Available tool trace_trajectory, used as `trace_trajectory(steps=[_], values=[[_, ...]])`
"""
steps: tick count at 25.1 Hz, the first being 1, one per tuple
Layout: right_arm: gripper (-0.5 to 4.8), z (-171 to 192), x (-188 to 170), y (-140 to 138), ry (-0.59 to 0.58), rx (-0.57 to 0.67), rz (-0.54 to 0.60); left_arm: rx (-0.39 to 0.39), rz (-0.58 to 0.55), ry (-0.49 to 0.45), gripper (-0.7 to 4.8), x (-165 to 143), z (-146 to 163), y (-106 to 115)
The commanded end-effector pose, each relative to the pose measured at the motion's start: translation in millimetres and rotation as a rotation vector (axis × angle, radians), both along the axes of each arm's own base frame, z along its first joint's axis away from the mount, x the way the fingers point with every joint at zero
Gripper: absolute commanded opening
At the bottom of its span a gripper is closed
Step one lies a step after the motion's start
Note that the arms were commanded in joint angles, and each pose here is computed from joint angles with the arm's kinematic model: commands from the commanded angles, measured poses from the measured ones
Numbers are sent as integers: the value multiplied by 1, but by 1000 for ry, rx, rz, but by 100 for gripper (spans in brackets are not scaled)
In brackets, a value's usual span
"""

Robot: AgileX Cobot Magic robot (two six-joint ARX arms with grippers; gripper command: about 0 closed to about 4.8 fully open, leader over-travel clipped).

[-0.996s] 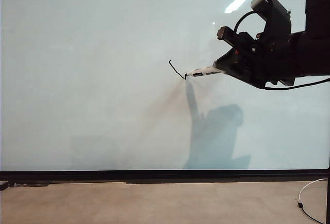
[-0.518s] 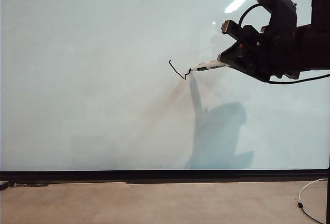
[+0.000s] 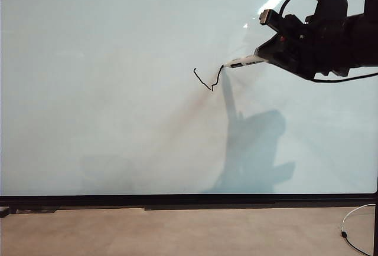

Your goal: Pick up the pen on the shelf to the right of the whiteboard and draw a check mark.

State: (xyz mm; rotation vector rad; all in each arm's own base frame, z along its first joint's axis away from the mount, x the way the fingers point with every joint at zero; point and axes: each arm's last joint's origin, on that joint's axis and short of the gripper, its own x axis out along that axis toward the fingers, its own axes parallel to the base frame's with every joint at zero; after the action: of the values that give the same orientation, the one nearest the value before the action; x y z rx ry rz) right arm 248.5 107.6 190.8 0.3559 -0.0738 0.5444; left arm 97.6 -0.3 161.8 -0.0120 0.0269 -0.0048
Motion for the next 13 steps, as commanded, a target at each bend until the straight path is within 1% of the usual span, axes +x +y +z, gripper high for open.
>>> trace_trajectory(steps=[1,13], values=[[-5,10,-1,-5,-35,-13,-41,4,0,-9,-4,0,2,0],[-5,26,-4,-19,-86,-17,-86,4,0,-9,-4,0,2,0]])
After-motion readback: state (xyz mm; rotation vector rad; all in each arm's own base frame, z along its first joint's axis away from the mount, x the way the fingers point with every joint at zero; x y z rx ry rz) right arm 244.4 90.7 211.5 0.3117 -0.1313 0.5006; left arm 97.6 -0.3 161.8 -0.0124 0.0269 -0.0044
